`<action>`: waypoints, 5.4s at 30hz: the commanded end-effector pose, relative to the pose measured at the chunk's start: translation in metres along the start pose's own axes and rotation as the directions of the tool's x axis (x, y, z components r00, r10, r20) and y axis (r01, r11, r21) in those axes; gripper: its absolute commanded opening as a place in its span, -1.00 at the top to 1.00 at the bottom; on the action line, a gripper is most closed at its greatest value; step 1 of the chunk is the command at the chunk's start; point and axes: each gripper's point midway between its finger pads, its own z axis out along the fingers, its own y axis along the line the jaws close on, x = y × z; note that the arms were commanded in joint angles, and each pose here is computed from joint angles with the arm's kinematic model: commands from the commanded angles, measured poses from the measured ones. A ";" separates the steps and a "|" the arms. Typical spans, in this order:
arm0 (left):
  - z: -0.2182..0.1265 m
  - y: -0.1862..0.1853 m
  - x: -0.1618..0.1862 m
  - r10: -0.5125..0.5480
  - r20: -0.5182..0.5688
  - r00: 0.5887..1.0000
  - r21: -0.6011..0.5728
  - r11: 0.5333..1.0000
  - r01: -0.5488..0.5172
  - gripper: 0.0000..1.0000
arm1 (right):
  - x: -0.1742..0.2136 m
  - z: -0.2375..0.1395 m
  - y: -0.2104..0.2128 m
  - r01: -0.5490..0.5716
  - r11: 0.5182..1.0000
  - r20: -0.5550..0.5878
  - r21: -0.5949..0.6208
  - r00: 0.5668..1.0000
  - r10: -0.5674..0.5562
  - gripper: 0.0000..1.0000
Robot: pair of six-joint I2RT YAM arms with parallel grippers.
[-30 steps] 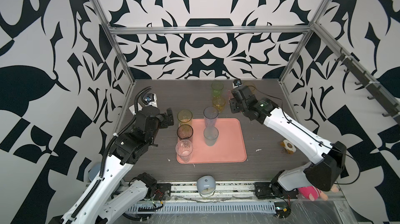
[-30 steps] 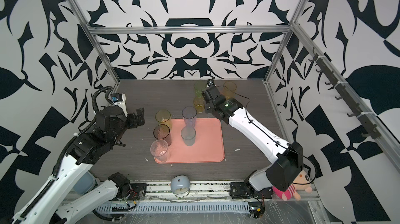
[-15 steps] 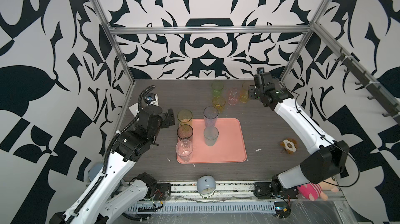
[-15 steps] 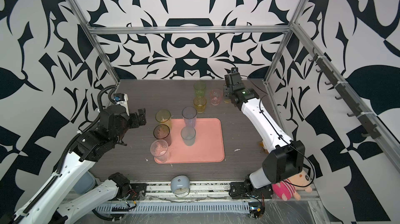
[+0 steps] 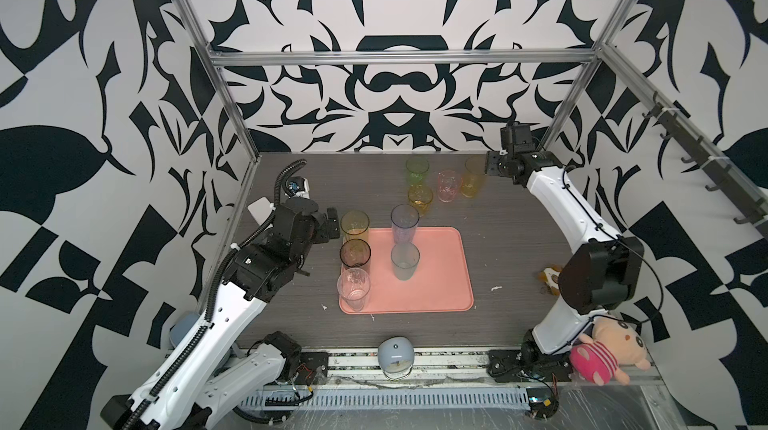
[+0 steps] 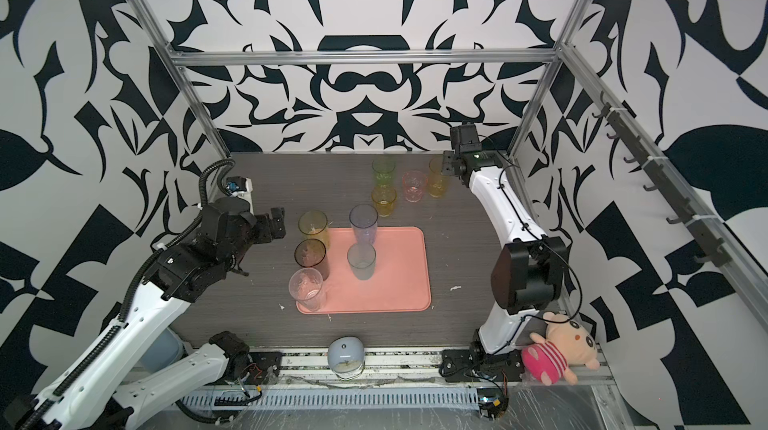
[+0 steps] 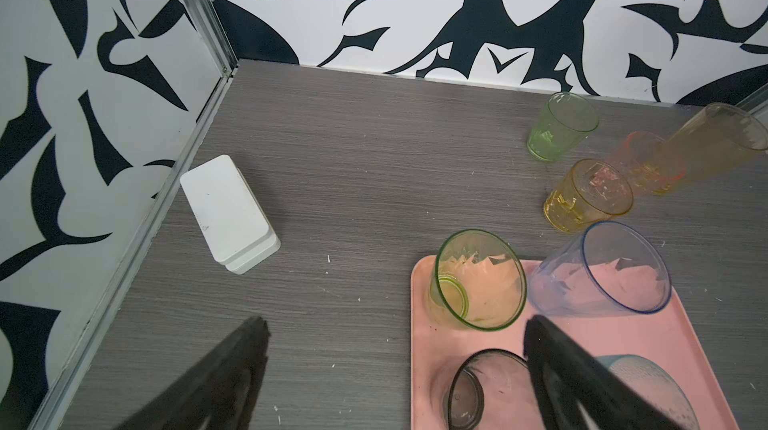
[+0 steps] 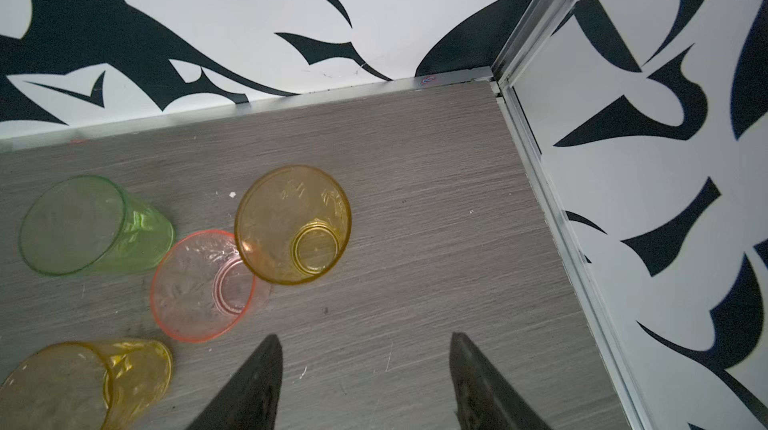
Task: Place the glasses into the tray
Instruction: 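Raise the right gripper and move it toward the tall amber glass, then close the right gripper on the amber glass while the left gripper nears the tray, then lift the tall amber glass with the right gripper and carry it toward the tray, then lower the amber glass onto the tray's nearer edge and open the right gripper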
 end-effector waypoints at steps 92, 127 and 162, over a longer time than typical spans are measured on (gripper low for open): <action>0.014 -0.056 0.000 -0.030 -0.085 0.996 0.239 0.970 0.050 -0.99 | 0.001 0.030 -0.006 -0.060 0.998 -0.248 -0.033 0.967 0.050 1.00; 0.009 -0.049 0.040 -0.061 -0.213 0.975 0.236 0.965 0.112 -0.99 | 0.163 -0.158 0.051 0.097 0.958 -0.271 -0.269 0.947 -0.172 1.00; 0.026 -0.028 0.064 -0.091 -0.248 0.964 0.105 0.987 0.120 -0.99 | 0.290 -0.196 0.123 0.243 0.861 -0.248 -0.447 0.891 -0.381 1.00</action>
